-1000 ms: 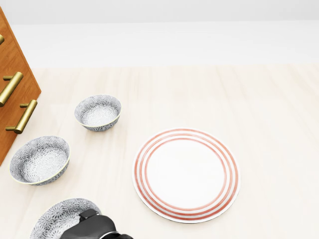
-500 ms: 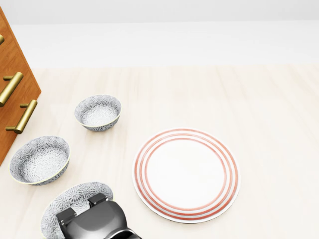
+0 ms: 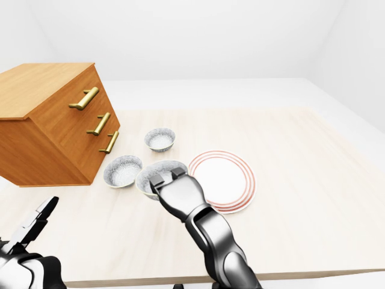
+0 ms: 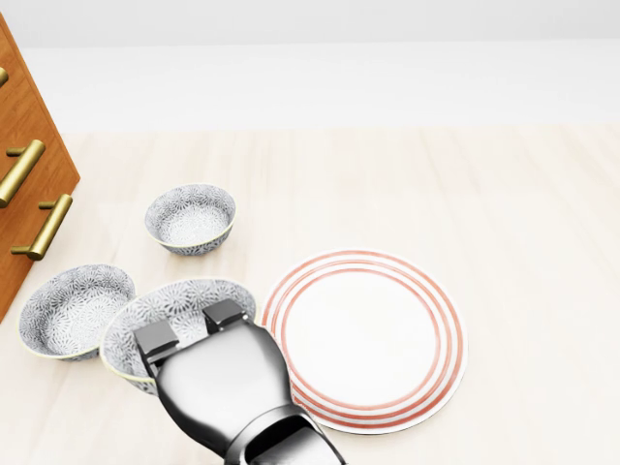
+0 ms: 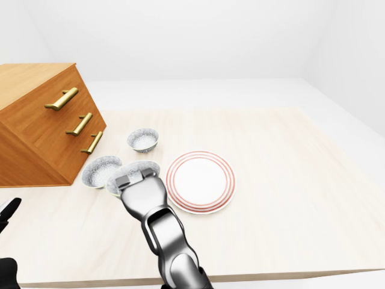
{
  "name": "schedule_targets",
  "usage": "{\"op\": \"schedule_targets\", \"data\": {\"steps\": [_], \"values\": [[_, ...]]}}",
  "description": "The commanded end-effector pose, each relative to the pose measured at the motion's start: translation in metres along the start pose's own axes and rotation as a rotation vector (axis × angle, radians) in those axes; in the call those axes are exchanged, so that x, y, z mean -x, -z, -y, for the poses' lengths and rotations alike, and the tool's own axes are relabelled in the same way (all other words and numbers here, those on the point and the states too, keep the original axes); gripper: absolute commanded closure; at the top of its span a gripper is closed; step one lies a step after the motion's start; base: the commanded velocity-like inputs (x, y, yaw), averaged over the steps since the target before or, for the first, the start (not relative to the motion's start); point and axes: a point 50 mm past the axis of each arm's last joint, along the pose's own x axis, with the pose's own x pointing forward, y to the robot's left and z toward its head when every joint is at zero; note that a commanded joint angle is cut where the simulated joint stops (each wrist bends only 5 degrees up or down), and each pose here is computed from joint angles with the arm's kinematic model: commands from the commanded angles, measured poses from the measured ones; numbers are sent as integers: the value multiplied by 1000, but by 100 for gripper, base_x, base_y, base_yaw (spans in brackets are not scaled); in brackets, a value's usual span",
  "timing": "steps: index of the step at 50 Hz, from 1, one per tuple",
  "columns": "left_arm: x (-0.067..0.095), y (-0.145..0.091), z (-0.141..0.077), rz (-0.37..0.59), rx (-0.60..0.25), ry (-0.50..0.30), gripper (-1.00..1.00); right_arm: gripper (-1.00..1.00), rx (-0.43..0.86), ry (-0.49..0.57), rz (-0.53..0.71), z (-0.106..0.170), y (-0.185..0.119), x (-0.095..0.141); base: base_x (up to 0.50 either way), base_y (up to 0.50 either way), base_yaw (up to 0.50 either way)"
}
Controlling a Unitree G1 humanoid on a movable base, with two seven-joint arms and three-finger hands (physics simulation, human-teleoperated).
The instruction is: Put the bowl at the front on the plate.
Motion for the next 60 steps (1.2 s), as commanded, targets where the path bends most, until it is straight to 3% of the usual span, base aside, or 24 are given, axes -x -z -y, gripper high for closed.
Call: {"op": "schedule_targets", "data": {"steps": [1,20,40,48,60], "values": [[-1,2,2,-9,1,4,-100,100,21,205,-119,42,25,19,0,0,0],[-1,-2,0,3,21,2,-100,100,-4,261,-201,49,52,33,0,0,0],[1,-1,-1,-4,15,0,-100,100,-57,144,-239,23,77,33,0,0,0],[0,4,0,-21,7,1,-100,100,-20,187,-300,30,87,43,0,0,0],[0,3,1,-15,8,2,-100,100,6,149,-400,17,95,58,0,0,0]]}}
